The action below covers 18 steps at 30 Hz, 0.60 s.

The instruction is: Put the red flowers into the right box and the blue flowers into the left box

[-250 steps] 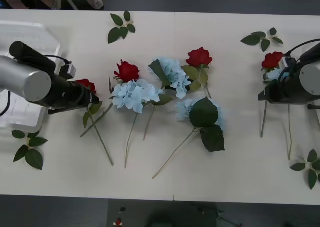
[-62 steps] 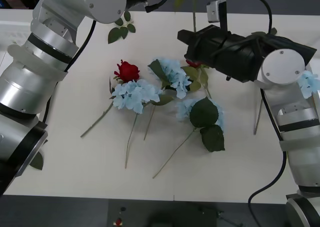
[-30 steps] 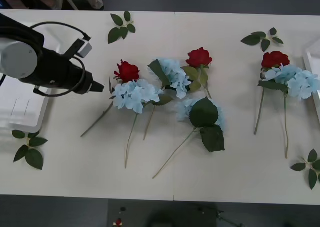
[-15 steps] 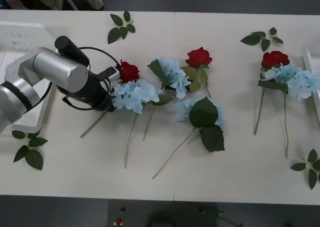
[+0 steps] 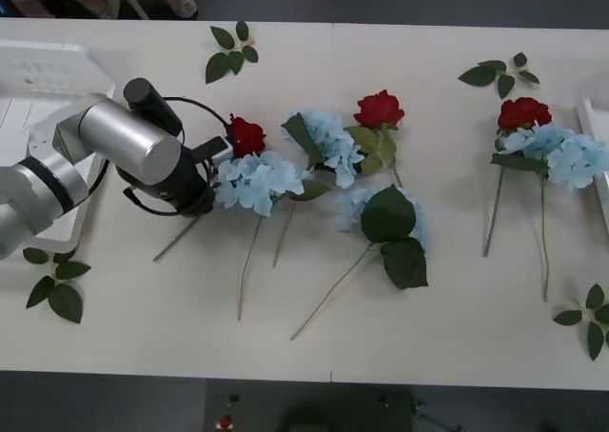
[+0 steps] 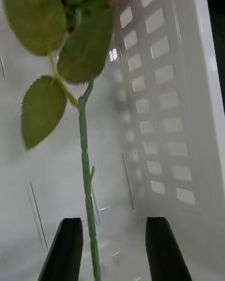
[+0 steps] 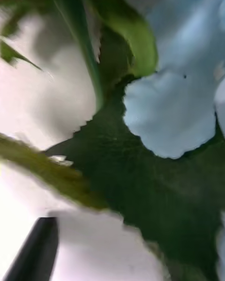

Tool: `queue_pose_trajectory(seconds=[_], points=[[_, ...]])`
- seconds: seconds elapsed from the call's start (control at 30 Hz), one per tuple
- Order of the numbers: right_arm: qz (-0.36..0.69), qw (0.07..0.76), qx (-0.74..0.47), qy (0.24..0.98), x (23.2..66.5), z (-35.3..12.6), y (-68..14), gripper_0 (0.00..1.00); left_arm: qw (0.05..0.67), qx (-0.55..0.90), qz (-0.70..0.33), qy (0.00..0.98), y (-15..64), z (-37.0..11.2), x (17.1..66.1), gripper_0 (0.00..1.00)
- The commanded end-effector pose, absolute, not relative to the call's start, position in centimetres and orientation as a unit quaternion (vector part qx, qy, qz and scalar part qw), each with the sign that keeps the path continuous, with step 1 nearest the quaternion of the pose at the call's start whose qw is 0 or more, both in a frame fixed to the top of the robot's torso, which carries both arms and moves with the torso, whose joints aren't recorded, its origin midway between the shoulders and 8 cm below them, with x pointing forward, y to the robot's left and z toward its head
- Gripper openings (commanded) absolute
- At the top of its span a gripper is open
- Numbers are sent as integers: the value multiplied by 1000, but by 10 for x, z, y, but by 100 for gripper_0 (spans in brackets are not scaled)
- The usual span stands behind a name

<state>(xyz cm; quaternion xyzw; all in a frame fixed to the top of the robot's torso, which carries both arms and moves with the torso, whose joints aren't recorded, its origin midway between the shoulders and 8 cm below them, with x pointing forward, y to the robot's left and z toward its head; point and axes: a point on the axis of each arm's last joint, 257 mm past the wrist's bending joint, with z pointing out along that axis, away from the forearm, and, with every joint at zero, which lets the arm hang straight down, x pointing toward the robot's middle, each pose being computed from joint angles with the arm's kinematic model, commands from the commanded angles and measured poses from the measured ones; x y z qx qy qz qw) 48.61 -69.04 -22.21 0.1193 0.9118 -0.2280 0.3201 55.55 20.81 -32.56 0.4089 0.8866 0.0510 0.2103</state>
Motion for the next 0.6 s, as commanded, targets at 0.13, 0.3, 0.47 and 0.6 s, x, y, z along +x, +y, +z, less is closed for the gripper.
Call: queue_pose_trajectory(seconds=[0.13, 0.3, 0.47, 0.6], points=[[-215, 334, 79, 914, 502, -207, -678, 73, 217, 412, 55, 883, 192, -325, 564, 39], [-166, 326, 37, 930, 511, -209, -641, 73, 217, 410, 51, 884, 189, -325, 563, 12], [-68, 306, 24, 949, 508, -214, -564, 73, 216, 408, 54, 885, 191, -326, 563, 0], [-41, 311, 14, 949, 502, -216, -517, 73, 216, 401, 56, 889, 195, -326, 563, 0]])
